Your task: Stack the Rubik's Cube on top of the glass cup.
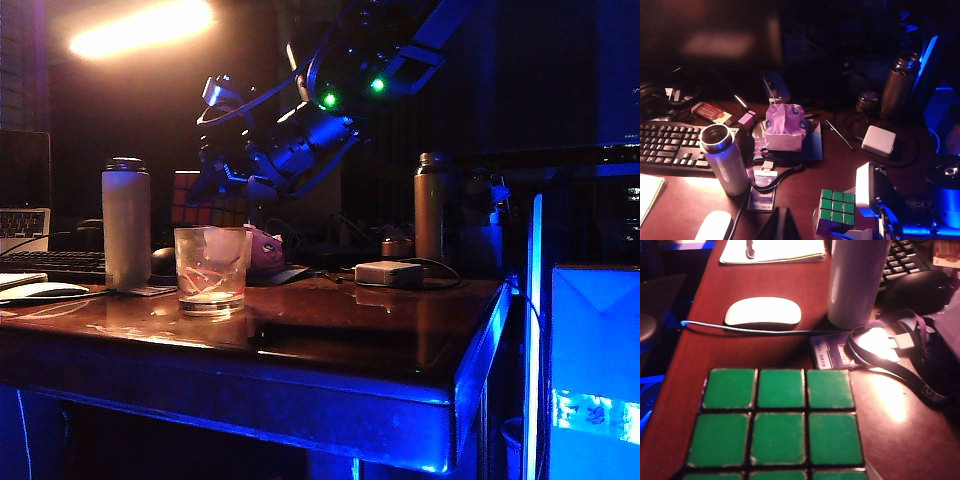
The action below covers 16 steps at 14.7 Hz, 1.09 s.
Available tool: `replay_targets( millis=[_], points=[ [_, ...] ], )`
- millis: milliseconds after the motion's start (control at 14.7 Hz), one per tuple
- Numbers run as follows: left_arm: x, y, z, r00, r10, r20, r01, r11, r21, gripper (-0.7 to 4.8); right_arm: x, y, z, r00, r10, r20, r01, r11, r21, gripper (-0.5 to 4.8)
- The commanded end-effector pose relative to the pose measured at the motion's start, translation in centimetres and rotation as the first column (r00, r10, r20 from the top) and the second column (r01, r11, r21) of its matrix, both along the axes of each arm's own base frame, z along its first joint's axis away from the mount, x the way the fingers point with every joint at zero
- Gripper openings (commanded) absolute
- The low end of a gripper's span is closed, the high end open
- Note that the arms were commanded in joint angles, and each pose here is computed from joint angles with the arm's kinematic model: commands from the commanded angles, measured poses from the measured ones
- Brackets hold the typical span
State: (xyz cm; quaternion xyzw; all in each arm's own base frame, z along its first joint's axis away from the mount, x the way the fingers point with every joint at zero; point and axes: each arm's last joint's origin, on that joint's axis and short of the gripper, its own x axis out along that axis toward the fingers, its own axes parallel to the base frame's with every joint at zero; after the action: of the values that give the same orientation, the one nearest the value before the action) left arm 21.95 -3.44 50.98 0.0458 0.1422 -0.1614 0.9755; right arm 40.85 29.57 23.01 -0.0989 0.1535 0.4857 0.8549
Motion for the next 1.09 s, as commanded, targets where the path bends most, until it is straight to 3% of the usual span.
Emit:
replay_targets(
  millis=[68, 205, 341, 682, 955, 1023, 1091],
  points=[
    [-0.2, 0.0, 0.2, 1.0, 0.0, 0.011, 0.0, 1.0, 0.003, -0.03, 0.1, 0.1, 0.4, 0.999, 0.001, 0.033, -0.001, 1.0, 0.017, 3.39],
    [-0.2, 0.0, 0.2, 1.0, 0.0, 0.01, 0.0, 1.0, 0.003, -0.03, 0.2, 0.1, 0.2, 1.0, 0.002, 0.027, -0.002, 1.0, 0.013, 3.49],
    [-0.2, 0.0, 0.2, 1.0, 0.0, 0.01, 0.0, 1.0, 0.003, -0.03, 0.2, 0.1, 0.3, 0.999, 0.001, 0.036, -0.002, 1.0, 0.018, 4.65],
    [-0.2, 0.0, 0.2, 1.0, 0.0, 0.01, 0.0, 1.0, 0.003, -0.03, 0.2, 0.2, 1.0, 0.997, 0.0, 0.076, -0.003, 0.999, 0.046, 4.79],
    [-0.4, 0.1, 0.3, 1.0, -0.001, 0.013, 0.001, 1.0, 0.003, -0.03, -0.3, -0.6, 4.3, 0.986, -0.053, 0.158, 0.039, 0.995, 0.087, 4.79],
    [-0.6, 0.0, 0.3, 1.0, -0.016, 0.014, 0.016, 1.0, -0.002, -0.03, -0.5, -1.1, 5.5, 0.976, -0.115, 0.183, 0.1, 0.991, 0.091, 3.98],
    [-1.0, 0.0, 0.4, 0.999, -0.044, 0.015, 0.044, 0.999, -0.011, -0.03, -0.8, -1.7, 7.1, 0.959, -0.187, 0.214, 0.169, 0.98, 0.101, 2.33]
  ],
)
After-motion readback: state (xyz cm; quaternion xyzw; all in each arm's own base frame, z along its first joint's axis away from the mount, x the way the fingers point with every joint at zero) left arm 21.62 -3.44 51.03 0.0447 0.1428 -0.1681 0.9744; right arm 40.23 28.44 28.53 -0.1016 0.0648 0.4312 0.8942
